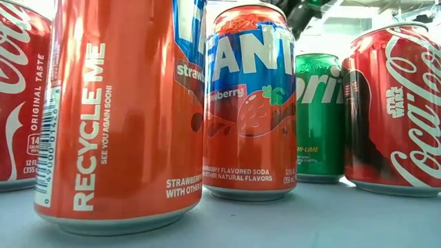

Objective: Place canned beverage on shelf
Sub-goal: Put the top red soda can on the shelf, then put the top red soda can on the shelf aligned with the other red soda can

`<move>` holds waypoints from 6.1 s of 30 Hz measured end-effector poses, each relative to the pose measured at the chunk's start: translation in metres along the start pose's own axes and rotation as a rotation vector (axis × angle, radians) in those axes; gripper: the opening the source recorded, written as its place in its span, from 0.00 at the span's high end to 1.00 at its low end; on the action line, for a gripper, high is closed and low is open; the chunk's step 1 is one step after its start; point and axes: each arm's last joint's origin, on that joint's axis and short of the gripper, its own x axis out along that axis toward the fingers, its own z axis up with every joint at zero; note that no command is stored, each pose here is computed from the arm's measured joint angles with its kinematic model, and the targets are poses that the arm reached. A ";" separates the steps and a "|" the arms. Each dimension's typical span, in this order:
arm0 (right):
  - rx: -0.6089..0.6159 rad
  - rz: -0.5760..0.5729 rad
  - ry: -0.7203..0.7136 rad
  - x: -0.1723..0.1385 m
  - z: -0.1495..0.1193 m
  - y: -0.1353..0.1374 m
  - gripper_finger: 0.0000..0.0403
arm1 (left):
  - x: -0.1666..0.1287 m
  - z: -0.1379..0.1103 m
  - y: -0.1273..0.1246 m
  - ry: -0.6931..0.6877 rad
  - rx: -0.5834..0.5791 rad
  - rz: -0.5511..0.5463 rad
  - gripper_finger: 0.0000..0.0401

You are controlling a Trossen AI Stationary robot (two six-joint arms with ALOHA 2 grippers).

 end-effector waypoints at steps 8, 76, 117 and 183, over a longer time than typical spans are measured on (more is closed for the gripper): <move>-0.075 -0.027 0.041 0.015 0.002 0.007 0.14 | -0.038 0.001 0.003 -0.038 -0.021 0.001 0.12; -0.055 -0.090 0.197 0.033 -0.050 -0.089 0.41 | -0.032 -0.010 0.001 0.075 0.077 0.004 0.12; -0.065 -0.072 0.227 0.032 -0.055 -0.091 0.29 | -0.032 -0.012 0.001 0.099 0.077 0.002 0.12; -0.201 -0.161 0.241 0.030 -0.034 -0.078 0.29 | -0.032 -0.015 0.000 0.123 0.068 -0.010 0.12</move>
